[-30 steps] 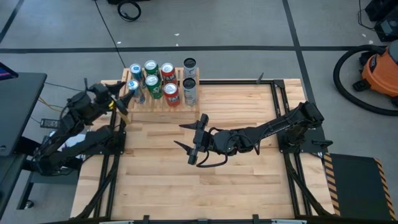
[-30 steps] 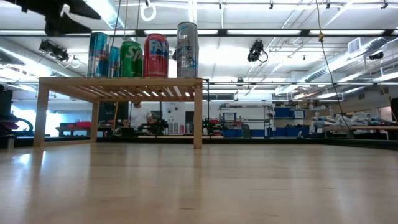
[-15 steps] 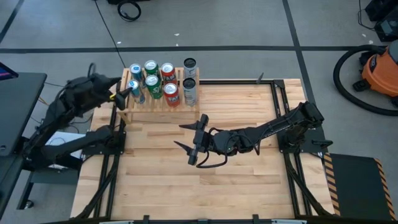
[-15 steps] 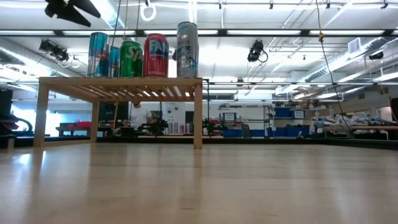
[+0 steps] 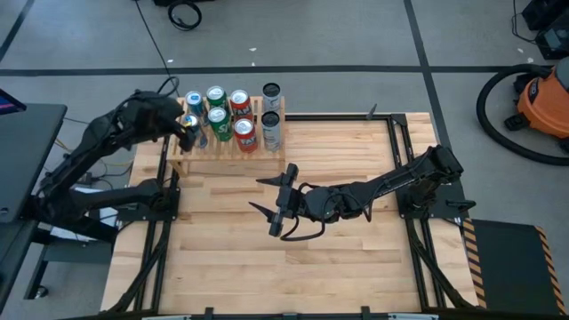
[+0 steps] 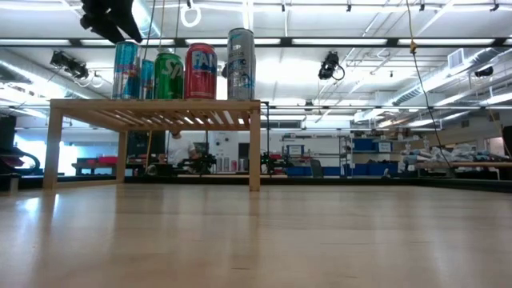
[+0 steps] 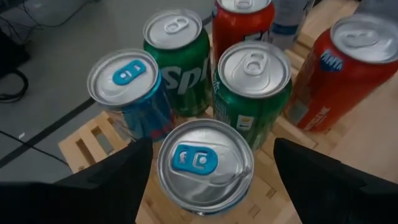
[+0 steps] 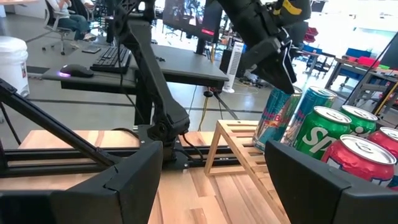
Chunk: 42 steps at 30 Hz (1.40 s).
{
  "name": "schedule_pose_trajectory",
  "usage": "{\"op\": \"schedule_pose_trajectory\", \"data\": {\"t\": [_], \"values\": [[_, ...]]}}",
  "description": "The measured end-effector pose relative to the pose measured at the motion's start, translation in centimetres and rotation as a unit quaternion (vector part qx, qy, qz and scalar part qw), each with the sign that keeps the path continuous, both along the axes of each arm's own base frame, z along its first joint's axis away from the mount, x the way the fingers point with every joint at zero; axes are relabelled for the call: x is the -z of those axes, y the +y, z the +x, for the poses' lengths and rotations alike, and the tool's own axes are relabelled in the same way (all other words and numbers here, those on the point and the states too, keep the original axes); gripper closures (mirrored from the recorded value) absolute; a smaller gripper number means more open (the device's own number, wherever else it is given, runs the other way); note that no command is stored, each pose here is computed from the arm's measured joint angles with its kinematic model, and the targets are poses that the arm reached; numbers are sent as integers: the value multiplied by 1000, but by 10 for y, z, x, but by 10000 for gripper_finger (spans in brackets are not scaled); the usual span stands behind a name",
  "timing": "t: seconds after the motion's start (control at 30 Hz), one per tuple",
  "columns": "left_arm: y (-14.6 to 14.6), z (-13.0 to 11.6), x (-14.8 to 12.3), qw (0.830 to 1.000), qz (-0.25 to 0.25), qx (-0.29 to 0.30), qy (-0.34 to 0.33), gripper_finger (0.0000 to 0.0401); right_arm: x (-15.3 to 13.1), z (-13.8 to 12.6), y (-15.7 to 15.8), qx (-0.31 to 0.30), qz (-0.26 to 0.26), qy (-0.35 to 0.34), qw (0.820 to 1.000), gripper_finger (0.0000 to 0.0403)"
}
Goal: Place canned beverage on shelf
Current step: Put the blue soda can on the shelf
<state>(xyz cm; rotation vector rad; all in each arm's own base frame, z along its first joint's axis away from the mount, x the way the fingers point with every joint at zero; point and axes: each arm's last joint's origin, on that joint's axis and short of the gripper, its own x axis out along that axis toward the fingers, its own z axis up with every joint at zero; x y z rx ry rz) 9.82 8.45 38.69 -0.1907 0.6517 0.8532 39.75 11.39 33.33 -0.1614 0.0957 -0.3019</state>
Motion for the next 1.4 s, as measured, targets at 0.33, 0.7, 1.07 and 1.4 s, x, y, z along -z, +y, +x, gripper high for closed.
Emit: {"op": "schedule_pose_trajectory", "data": {"t": [0.33, 0.7, 1.07, 1.4], "values": [[4, 1, 3, 999, 13, -19, 35, 64, 1, 0, 0, 0, -2, 5, 1000, 112], [3, 1, 7, 998, -4, -16, 61, 64, 1, 0, 0, 0, -2, 5, 1000, 112], [3, 1, 7, 996, 9, 17, 83, 83, 1, 0, 0, 0, -1, 4, 1000, 112], [3, 1, 7, 994, 26, 41, 102, 150, 1, 0, 0, 0, -1, 4, 1000, 112]]}}
